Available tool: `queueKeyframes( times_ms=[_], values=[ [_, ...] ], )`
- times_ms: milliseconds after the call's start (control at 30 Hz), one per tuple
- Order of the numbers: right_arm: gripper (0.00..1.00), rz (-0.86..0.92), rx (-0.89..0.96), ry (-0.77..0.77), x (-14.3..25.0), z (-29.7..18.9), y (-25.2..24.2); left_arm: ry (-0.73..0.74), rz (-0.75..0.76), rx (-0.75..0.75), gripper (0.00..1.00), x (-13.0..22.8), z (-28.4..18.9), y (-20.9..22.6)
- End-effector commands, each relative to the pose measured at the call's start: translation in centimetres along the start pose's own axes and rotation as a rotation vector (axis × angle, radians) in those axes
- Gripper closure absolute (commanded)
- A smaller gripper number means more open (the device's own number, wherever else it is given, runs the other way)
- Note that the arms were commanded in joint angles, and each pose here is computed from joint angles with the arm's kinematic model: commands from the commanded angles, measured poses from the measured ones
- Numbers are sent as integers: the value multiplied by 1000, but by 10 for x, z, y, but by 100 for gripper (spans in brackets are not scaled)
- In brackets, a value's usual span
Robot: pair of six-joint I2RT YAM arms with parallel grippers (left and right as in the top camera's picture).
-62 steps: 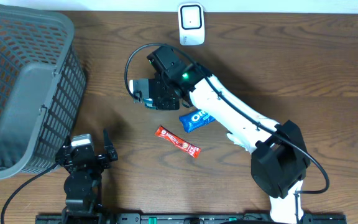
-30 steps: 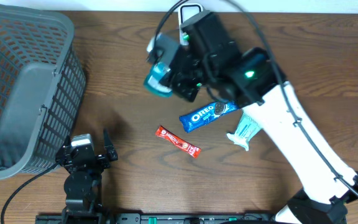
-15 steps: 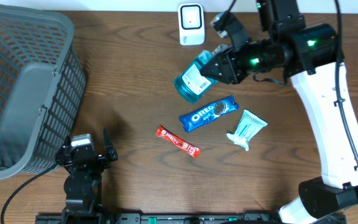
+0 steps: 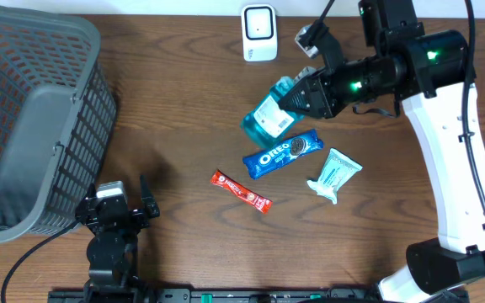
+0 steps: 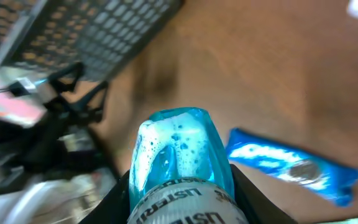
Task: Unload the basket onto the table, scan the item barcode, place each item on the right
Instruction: 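Lift the bottle and carry it up toward the white scanner, then hold the bottle label against the scanner with the right gripper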
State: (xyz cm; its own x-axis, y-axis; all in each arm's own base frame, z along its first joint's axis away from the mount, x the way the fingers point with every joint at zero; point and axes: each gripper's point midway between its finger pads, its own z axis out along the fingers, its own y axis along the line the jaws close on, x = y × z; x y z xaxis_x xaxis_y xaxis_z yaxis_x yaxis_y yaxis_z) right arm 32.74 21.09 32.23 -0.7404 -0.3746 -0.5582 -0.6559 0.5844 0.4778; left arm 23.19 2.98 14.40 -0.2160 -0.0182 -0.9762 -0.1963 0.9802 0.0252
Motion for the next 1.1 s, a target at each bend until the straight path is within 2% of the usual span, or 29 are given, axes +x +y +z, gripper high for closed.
queueKeyframes(
  times_ms=[0, 333, 500, 733, 767, 1067],
  values=[
    [71, -148, 145, -52, -17, -8, -9, 26, 23, -17, 2, 13, 3, 3],
    [73, -277, 419, -122, -64, 17, -49, 26, 23, -18, 2, 13, 3, 3],
    [73, -306, 600, -172, -93, 30, -88, 26, 23, -18, 2, 13, 3, 3],
    [75, -375, 744, -221, -127, 64, -139, 26, 23, -17, 2, 13, 3, 3],
    [76, -389, 813, -245, -138, 71, -157, 26, 23, -18, 2, 13, 3, 3],
    [75, -440, 1044, -353, -171, 99, -217, 26, 23, -17, 2, 13, 3, 3]
  ],
)
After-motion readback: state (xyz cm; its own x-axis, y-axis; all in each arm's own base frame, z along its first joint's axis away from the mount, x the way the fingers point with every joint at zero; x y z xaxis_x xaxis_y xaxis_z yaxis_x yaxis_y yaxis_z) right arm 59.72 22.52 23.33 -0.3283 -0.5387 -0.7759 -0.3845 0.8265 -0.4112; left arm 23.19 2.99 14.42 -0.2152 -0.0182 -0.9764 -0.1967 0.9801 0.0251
